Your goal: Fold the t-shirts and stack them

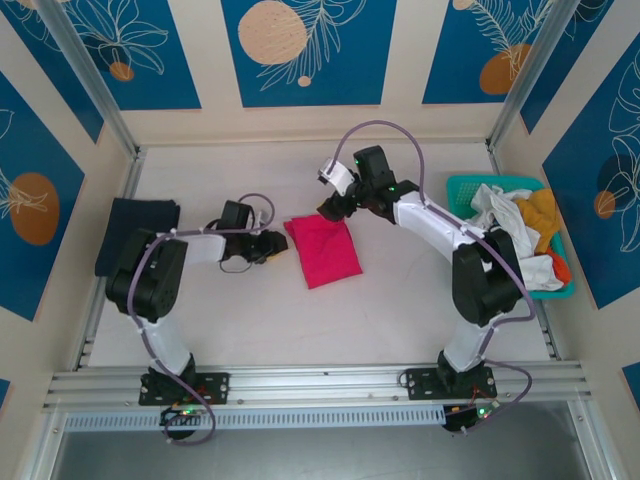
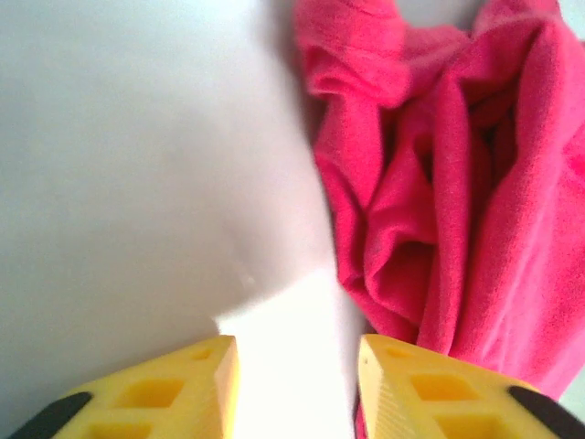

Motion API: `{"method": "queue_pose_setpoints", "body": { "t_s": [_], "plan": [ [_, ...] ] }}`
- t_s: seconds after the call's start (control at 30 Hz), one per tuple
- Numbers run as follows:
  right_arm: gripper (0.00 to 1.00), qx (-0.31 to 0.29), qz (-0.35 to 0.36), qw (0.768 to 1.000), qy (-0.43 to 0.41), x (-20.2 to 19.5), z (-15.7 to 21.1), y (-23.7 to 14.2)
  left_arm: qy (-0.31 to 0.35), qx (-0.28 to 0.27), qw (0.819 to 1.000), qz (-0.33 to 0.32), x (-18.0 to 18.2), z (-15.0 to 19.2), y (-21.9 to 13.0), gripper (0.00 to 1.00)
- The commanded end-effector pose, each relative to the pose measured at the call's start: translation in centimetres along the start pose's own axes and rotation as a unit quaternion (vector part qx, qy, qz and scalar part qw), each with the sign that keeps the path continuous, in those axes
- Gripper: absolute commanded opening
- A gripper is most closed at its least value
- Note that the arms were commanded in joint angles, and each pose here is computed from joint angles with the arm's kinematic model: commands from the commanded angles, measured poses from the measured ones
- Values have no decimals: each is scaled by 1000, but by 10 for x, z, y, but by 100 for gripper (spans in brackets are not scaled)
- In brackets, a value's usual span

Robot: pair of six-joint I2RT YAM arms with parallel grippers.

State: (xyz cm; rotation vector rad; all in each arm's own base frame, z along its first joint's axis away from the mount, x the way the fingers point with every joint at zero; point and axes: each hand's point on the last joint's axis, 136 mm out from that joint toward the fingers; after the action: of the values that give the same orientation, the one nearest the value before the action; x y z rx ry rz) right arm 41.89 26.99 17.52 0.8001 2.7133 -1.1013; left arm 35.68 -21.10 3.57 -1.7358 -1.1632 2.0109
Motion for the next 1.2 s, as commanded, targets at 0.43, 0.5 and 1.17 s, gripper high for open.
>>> {"method": "queue_pose_setpoints", "body": {
  "t_s": [0.43, 0.5, 1.17],
  "plan": [
    [65, 114, 2, 911, 397, 9, 83, 41, 5, -77, 983, -168, -21, -6, 10, 76],
    [65, 104, -6, 908, 406, 10, 81, 44, 0, -74, 978, -195, -14, -9, 16, 61],
    [45, 191, 11, 888, 419, -17, 127, 77, 14, -48, 972, -232, 18, -5, 34, 20]
  ]
}}
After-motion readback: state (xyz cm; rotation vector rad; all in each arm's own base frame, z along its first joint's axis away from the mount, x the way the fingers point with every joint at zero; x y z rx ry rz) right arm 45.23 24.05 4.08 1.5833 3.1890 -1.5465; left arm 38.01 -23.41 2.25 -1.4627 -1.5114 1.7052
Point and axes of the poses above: each hand's point on the last joint's axis, 136 mm out from that joint toward the fingers, its own y axis out along the fingers, its own x axis along the line the jaws close on, z = x × y, and after that the axes turned 13 degrees about -y, right-handed
